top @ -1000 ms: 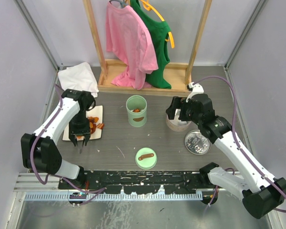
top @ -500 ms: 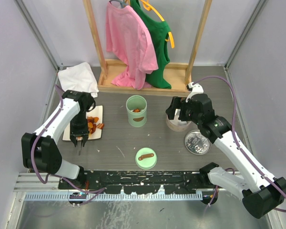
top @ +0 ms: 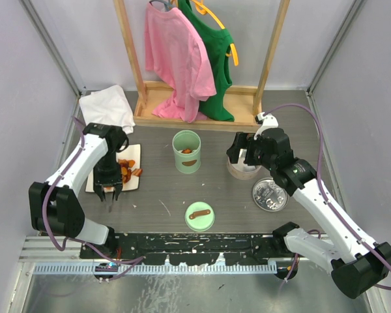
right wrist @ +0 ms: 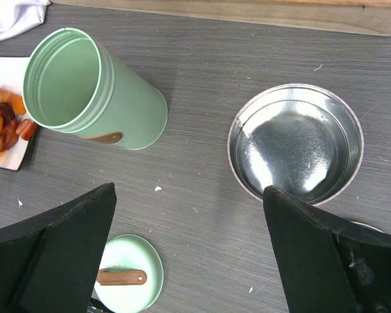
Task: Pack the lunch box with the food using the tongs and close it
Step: Pick up the fake food from the plate.
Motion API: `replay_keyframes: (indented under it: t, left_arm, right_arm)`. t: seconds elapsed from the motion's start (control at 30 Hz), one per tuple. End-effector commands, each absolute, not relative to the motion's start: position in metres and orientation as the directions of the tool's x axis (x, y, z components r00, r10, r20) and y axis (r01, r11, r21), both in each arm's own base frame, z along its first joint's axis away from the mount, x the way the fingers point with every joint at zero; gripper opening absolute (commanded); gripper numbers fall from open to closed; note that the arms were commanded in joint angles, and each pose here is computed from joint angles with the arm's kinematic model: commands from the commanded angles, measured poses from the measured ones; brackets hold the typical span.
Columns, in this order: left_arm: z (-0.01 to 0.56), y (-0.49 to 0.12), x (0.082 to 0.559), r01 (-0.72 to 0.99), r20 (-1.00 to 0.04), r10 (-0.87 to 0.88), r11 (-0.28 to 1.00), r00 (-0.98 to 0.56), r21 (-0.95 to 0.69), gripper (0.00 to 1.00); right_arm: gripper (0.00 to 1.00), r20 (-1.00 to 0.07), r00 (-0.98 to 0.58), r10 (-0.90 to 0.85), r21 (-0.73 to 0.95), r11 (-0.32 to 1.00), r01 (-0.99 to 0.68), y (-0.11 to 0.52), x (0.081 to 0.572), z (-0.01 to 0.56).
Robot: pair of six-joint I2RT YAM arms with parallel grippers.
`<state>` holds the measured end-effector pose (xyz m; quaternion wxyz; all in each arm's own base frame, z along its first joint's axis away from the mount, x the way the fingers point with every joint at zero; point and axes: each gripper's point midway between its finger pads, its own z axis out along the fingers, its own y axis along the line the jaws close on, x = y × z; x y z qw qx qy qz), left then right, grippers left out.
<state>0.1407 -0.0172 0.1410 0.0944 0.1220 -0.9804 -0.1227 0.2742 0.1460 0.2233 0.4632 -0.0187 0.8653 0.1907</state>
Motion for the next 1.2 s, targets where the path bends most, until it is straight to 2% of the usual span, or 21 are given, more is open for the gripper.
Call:
replay_keyframes:
  t: [0.0, 0.47, 0.93, 1.07, 1.17]
  left_arm:
    - [0.147, -0.029, 0.139, -0.214, 0.153, -0.239, 0.963, -0.959, 0.166, 0.46]
    - [0.136, -0.021, 0.139, -0.206, 0.173, -0.248, 0.952, -0.953, 0.225, 0.44]
    - [0.14, -0.002, 0.141, -0.24, 0.131, -0.294, 0.915, -0.947, 0.325, 0.36]
    - [0.14, 0.0, 0.141, -0.246, 0.127, -0.3, 0.912, -0.945, 0.328, 0.36]
    - [0.143, -0.004, 0.143, -0.253, 0.129, -0.301, 0.92, -0.945, 0.3, 0.4]
  right_arm:
    - [1.0, -0.843, -0.509, 0.175, 0.328, 0.917, -0.228, 0.149, 0.284, 0.25]
    - [1.0, -0.845, -0.504, 0.182, 0.347, 0.902, -0.256, 0.153, 0.28, 0.258]
    - [1.0, -0.853, -0.496, 0.164, 0.324, 0.911, -0.255, 0.151, 0.282, 0.258]
    - [1.0, -0.853, -0.495, 0.164, 0.324, 0.911, -0.256, 0.151, 0.282, 0.259]
    - [1.0, -0.853, -0.496, 0.161, 0.321, 0.912, -0.256, 0.15, 0.282, 0.258]
